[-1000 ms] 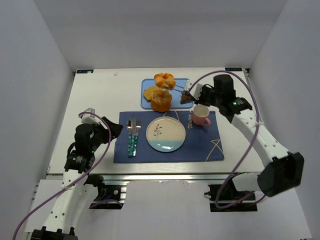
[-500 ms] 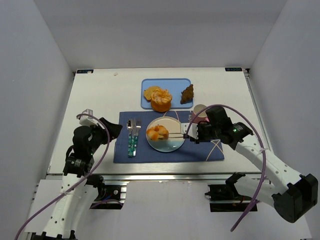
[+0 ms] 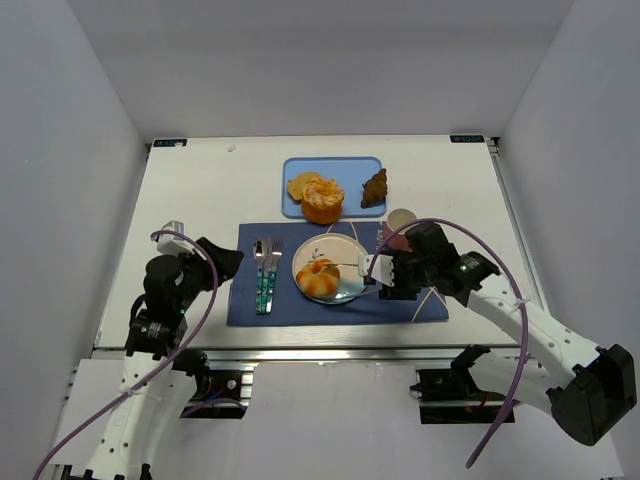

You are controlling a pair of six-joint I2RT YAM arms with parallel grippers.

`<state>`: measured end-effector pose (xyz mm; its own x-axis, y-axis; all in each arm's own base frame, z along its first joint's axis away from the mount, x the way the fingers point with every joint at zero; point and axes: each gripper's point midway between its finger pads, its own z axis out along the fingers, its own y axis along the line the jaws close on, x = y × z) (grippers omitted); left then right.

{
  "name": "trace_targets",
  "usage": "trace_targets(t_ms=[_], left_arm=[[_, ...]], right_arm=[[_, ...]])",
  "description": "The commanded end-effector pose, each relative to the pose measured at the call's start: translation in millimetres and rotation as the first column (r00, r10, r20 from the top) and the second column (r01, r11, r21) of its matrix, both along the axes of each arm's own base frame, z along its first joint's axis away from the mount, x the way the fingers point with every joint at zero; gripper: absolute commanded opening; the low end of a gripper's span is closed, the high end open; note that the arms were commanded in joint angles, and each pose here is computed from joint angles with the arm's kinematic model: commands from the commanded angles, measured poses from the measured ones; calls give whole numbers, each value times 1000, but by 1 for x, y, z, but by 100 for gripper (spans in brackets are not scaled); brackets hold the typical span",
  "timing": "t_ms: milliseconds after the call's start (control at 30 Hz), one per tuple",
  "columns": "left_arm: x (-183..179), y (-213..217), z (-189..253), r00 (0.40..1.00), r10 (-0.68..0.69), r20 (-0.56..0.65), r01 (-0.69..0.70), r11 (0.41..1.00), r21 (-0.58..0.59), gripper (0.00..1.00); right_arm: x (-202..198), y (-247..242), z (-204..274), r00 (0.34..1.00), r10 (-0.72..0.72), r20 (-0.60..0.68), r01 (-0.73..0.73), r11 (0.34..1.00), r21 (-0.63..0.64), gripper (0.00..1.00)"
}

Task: Place the bread

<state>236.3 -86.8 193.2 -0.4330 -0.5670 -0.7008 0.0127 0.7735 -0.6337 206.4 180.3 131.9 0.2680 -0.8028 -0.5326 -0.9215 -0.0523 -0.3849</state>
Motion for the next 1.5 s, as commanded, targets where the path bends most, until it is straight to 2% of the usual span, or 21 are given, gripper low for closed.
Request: trace_targets(t_ms=[0, 167, 433, 700, 867, 967, 1000, 1067, 1100, 1133, 1200, 1267, 1300, 1467], left_arm=[[0, 3, -3, 1000, 17, -4, -17, 1000, -1, 74], [1, 3, -3, 1000, 15, -5, -15, 1000, 2, 74], [0, 4, -3, 1000, 19, -3, -19, 1000, 4, 74], [1, 2, -4, 1000, 10, 0, -10, 1000, 1, 74], [4, 0, -3, 1000, 1, 6, -1, 1000, -1, 74], [5, -1, -2, 1000, -2, 12, 2, 1000, -3, 74], [6, -1, -2, 1000, -2, 12, 2, 1000, -3, 74], [6, -1, -3, 1000, -4, 13, 4, 1000, -4, 74], [6, -2, -3, 1000, -5, 13, 5, 1000, -5, 74], [7, -2, -4, 1000, -7, 14, 7, 1000, -8, 74], [8, -3, -5, 1000, -11, 13, 11, 1000, -11, 74], [9, -3, -4, 1000, -12, 18, 13, 1000, -12, 74], [9, -3, -4, 1000, -11, 18, 11, 1000, -12, 74], [10, -6, -7, 1000, -22, 14, 22, 1000, -16, 74]], right_arm=[[0, 1, 9, 999, 6, 44, -7, 1000, 25, 61], [-5, 5, 22, 999, 12, 43, -15, 997, 74, 60], [-8, 9, 65, 995, -13, 102, -5, 984, 177, 50], [10, 6, 117, 978, -159, 132, 108, 937, 332, 48], [43, -9, 124, 936, -346, 69, 290, 867, 405, 45], [82, -43, 128, 848, -529, -22, 477, 746, 466, 40], [99, -68, 133, 785, -619, -41, 558, 676, 482, 37], [120, -91, 126, 703, -699, -133, 662, 574, 481, 33], [131, -116, 124, 638, -753, -161, 717, 506, 479, 32], [137, -123, 126, 617, -765, -187, 737, 477, 479, 32], [151, -160, 107, 497, -820, -282, 828, 351, 438, 30], [159, -178, 86, 425, -836, -346, 876, 282, 392, 29], [161, -193, 73, 368, -850, -377, 902, 228, 366, 30], [169, -224, -2, 159, -858, -489, 977, 68, 200, 33]])
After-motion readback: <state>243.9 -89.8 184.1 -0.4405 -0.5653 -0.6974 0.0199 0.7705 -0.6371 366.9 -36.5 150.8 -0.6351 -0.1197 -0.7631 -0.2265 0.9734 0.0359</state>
